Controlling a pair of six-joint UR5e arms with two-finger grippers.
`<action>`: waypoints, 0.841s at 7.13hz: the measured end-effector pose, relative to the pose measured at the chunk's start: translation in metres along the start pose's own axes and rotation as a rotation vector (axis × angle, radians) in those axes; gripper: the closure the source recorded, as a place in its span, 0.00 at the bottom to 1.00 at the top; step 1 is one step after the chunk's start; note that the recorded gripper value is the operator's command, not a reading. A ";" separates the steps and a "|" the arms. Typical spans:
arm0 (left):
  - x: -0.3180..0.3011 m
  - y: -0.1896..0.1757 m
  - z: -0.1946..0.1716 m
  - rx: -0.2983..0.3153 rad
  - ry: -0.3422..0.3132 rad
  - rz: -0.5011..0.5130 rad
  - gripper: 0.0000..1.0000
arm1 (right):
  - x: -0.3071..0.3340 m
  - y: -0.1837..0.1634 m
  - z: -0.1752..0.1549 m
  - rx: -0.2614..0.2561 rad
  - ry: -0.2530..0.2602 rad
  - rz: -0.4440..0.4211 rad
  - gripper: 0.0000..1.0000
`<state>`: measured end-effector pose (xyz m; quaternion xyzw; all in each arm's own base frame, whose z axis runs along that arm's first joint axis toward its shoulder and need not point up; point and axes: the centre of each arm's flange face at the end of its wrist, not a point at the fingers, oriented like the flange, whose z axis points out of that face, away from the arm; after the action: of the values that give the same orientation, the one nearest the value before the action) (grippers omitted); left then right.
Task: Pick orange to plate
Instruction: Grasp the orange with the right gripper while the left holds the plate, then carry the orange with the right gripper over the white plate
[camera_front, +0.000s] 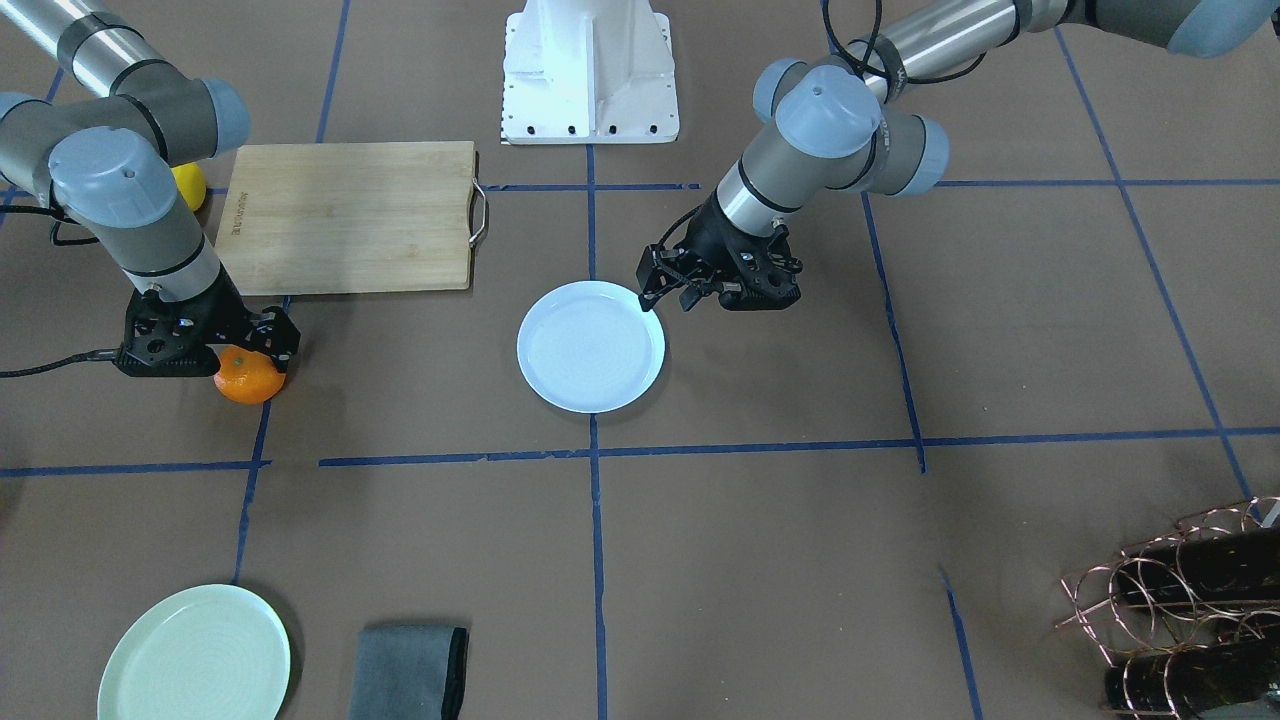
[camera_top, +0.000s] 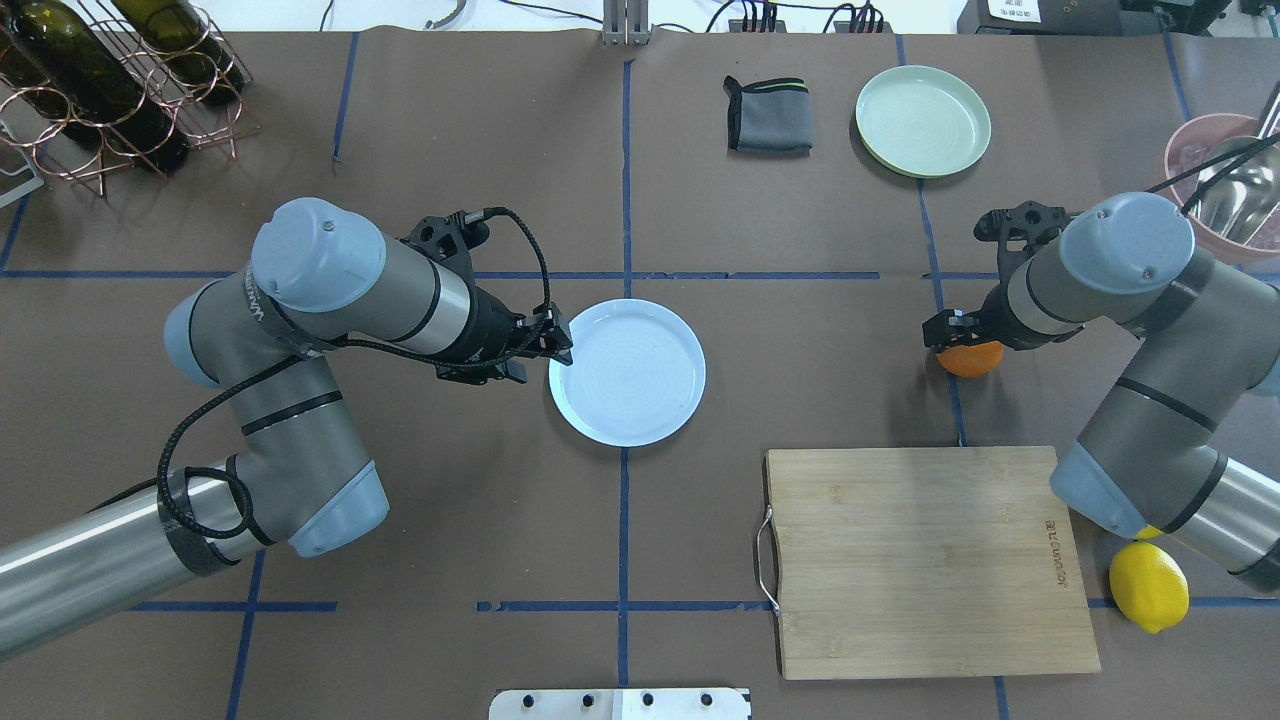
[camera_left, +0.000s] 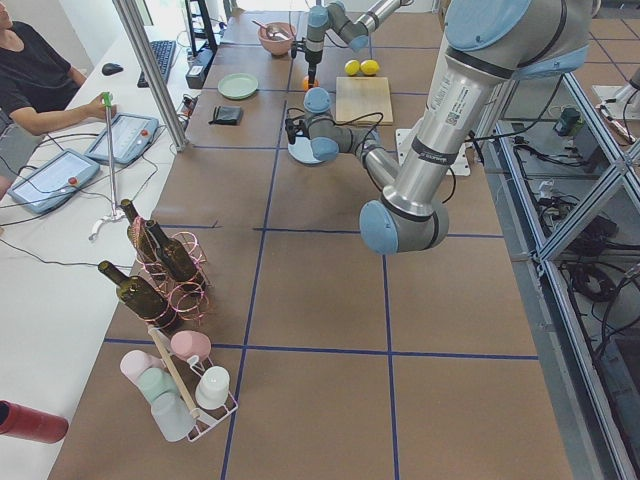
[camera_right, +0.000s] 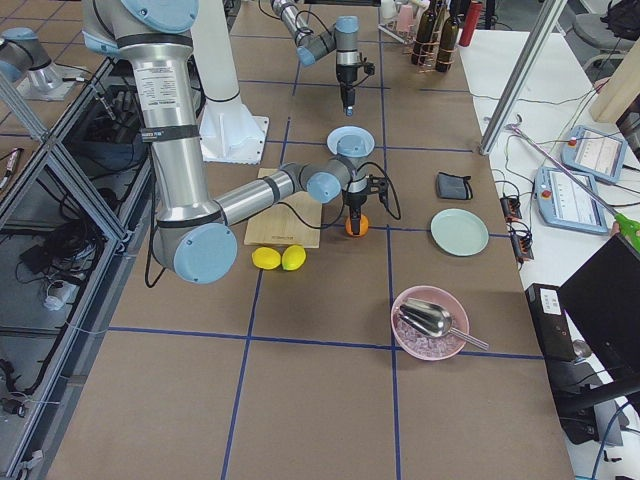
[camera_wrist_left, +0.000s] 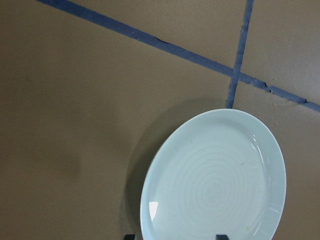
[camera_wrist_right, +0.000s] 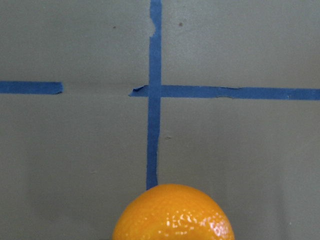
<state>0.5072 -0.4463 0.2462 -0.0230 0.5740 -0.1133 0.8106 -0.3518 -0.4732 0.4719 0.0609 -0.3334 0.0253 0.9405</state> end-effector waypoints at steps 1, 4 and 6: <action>0.001 0.000 -0.001 0.000 0.002 0.000 0.38 | 0.000 0.000 0.003 -0.004 0.004 0.000 0.00; 0.004 0.003 -0.005 0.000 0.011 0.003 0.37 | 0.001 0.003 0.014 -0.021 0.017 0.003 0.64; 0.005 0.004 -0.007 0.000 0.014 0.003 0.36 | -0.002 0.002 0.014 -0.022 0.014 0.008 1.00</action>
<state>0.5028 -0.4433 0.2382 -0.0213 0.5797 -0.1124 0.8067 -0.3623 -0.4727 0.4821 0.0488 -0.3271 0.0257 0.9434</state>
